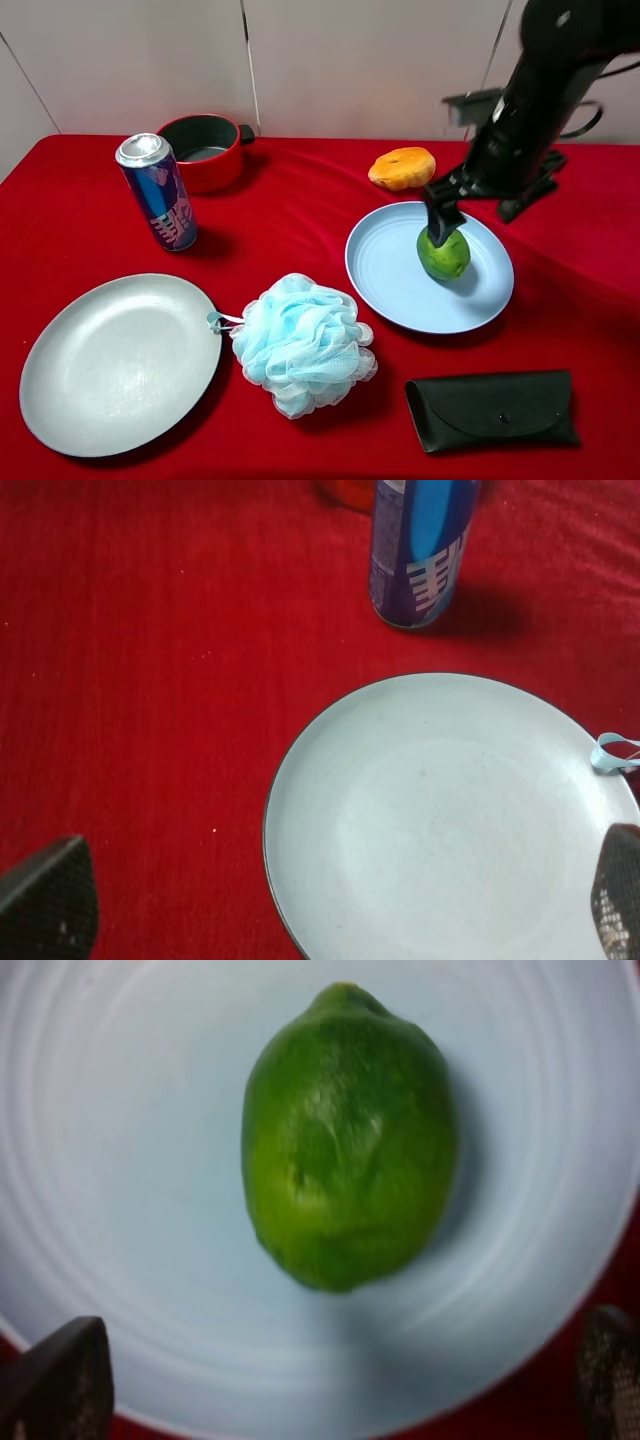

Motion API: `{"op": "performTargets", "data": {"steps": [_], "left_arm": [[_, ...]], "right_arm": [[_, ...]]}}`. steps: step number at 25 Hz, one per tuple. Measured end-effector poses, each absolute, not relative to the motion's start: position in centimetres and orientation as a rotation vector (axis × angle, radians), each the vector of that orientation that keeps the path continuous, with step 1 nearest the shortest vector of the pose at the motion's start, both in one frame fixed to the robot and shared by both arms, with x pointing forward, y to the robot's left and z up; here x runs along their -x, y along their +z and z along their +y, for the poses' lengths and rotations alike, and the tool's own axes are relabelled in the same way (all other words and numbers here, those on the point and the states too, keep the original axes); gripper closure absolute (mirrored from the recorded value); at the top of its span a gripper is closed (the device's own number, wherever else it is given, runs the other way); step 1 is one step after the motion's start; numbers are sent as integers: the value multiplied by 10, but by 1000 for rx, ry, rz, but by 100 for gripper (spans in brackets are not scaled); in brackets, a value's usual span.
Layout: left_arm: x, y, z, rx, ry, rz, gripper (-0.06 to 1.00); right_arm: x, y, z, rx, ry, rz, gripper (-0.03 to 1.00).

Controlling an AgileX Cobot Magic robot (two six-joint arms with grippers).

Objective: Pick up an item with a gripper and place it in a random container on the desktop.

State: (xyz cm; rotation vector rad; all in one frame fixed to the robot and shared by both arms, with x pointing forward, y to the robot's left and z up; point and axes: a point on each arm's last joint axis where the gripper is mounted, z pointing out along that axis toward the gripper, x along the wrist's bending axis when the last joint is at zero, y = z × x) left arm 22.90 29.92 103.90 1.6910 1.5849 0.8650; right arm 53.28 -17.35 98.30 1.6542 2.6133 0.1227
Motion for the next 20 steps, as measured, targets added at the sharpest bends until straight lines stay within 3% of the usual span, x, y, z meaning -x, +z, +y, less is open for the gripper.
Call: {"op": "performTargets", "data": {"steps": [10, 20], "left_arm": [[-229, 1039, 299, -1691, 865, 1585, -5], [-229, 1039, 299, -1691, 865, 1585, -5]], "right_arm": [[-485, 1059, -194, -1635, 183, 2587, 28], [-427, 1131, -217, -1596, 542, 2385, 28]]}}
